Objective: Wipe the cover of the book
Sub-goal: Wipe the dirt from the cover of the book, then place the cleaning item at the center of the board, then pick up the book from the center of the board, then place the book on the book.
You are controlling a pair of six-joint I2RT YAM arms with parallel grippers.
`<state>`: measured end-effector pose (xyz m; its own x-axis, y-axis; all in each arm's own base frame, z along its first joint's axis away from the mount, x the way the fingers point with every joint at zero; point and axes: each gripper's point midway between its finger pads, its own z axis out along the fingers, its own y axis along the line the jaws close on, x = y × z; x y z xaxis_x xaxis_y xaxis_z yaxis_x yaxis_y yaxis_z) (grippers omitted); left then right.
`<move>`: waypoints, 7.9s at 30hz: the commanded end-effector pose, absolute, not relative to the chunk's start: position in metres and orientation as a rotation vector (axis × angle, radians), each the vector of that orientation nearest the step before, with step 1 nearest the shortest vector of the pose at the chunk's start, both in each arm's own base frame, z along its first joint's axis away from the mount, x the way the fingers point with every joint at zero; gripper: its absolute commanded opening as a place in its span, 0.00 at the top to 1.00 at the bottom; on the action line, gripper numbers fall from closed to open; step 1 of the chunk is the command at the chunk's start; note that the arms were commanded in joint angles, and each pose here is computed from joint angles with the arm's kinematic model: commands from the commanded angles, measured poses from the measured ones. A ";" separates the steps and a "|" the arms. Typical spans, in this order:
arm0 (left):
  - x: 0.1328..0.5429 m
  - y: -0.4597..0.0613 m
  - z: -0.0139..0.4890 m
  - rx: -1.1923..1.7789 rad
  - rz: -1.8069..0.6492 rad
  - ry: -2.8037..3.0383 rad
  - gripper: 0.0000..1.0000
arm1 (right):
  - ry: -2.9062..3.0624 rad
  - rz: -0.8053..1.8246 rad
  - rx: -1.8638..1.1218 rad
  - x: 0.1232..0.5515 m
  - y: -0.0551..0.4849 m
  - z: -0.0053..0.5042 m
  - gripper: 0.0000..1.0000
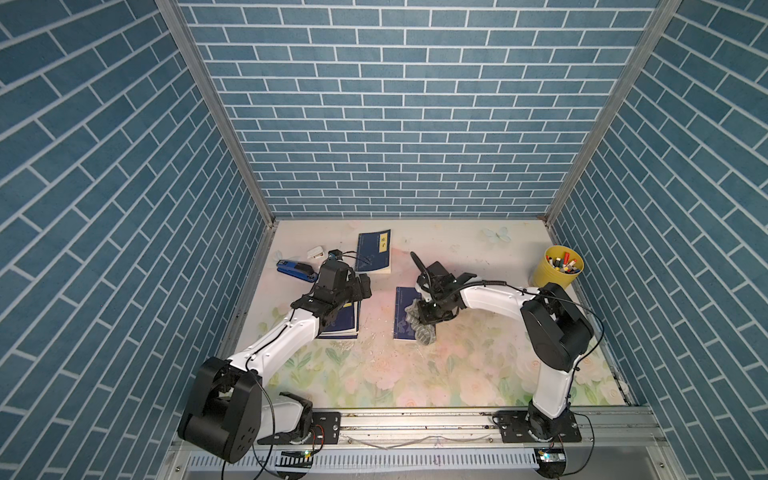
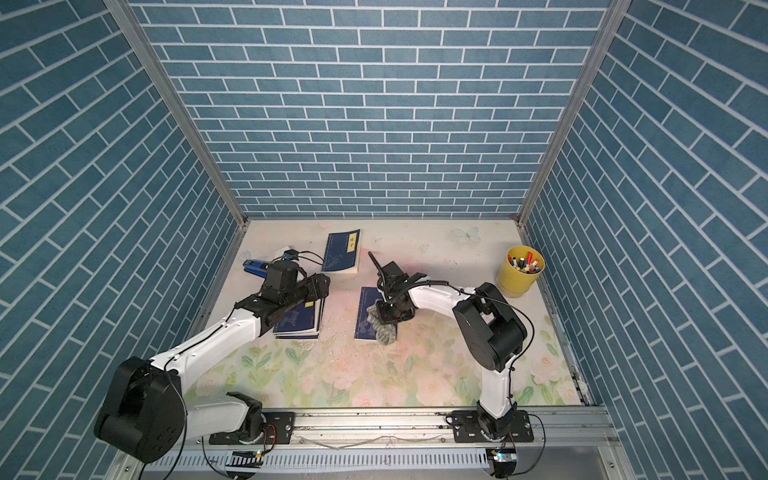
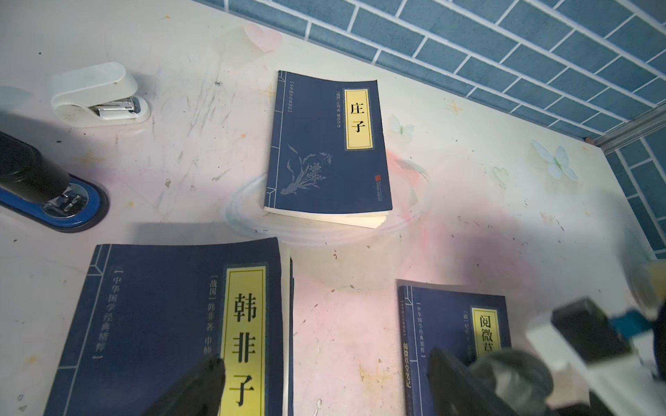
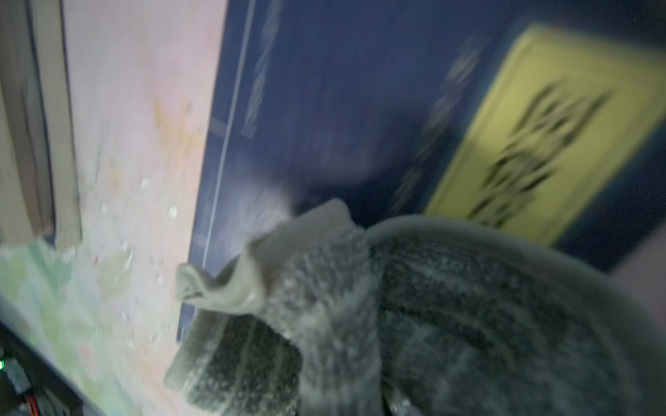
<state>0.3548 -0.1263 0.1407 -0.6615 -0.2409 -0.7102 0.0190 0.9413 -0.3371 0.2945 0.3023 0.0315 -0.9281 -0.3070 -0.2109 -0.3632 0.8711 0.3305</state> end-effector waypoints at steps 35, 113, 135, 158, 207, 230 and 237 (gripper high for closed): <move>0.348 -0.159 0.135 -0.069 -0.577 2.271 0.06 | 2.931 -0.024 -0.104 0.281 0.134 0.065 0.83; 0.304 -0.280 0.093 0.048 -1.004 2.285 0.46 | 2.988 0.559 -0.316 0.244 0.306 0.012 0.92; 0.316 -0.275 0.100 0.091 -0.871 2.338 0.86 | 2.900 0.593 -0.296 0.256 0.322 0.026 0.91; 0.335 -0.109 0.175 -0.171 -0.665 2.288 1.00 | 2.667 0.567 -0.365 0.299 0.308 0.096 0.48; 0.337 -0.021 0.100 -0.500 -0.475 2.479 0.99 | 2.675 0.681 -0.471 0.313 0.315 0.090 0.43; 0.330 -0.029 0.068 -0.451 -0.467 2.629 0.97 | 2.687 0.687 -0.475 0.317 0.320 0.081 0.43; 0.328 -0.032 0.066 -0.446 -0.457 2.639 0.96 | 2.689 0.684 -0.489 0.317 0.320 0.080 0.43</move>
